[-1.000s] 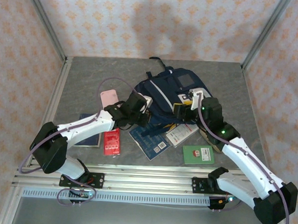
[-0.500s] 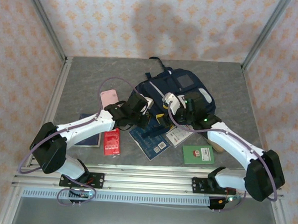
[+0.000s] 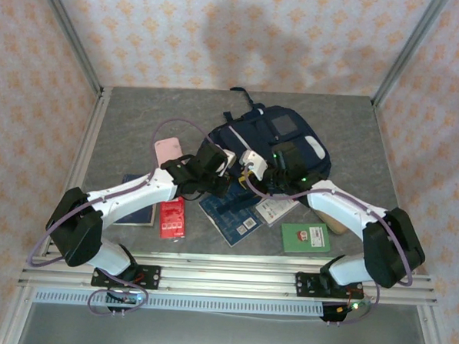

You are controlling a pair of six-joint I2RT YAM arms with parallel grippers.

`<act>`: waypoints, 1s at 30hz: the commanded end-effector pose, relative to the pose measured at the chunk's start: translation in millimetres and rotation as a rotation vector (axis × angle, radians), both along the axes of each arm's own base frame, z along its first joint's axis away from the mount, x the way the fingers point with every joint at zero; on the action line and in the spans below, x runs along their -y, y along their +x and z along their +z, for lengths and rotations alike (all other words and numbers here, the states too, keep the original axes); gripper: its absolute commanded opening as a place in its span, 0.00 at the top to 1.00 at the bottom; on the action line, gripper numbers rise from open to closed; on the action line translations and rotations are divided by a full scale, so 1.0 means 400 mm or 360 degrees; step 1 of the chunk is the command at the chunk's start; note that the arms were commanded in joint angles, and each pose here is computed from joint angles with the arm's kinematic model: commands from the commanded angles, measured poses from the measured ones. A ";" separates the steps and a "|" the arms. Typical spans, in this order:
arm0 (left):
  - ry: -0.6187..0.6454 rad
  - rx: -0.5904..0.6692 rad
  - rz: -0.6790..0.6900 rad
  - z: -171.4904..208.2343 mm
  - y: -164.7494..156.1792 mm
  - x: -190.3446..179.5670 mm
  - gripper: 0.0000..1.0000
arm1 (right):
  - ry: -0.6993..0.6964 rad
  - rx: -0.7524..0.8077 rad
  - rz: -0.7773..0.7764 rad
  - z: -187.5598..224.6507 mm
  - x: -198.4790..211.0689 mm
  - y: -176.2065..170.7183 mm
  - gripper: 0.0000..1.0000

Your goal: Pack the student bag

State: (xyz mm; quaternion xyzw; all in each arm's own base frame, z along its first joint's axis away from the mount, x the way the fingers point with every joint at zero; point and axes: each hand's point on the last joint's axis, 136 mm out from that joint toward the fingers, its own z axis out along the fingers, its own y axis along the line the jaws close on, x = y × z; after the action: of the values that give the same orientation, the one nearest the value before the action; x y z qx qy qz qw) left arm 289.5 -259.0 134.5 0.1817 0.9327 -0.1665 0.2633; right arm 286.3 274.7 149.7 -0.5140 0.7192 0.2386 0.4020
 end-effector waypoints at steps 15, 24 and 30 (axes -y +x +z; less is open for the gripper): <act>0.0056 0.0049 0.0154 0.079 0.042 -0.114 1.00 | -0.0265 0.0309 0.0002 0.035 0.063 0.006 1.00; 0.0117 -0.0059 0.0213 0.049 0.052 -0.161 1.00 | -0.0471 0.0358 0.0087 0.040 0.104 -0.018 1.00; 0.0107 -0.0116 0.0201 0.055 0.046 -0.177 1.00 | -0.0715 0.0396 0.0165 0.010 0.139 -0.026 1.00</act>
State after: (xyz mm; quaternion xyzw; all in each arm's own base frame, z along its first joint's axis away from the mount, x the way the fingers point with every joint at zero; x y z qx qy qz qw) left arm 299.2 -225.8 151.1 0.1562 0.9426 -0.1832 0.2313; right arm 277.9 254.6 171.5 -0.6280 0.6521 0.1026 0.4122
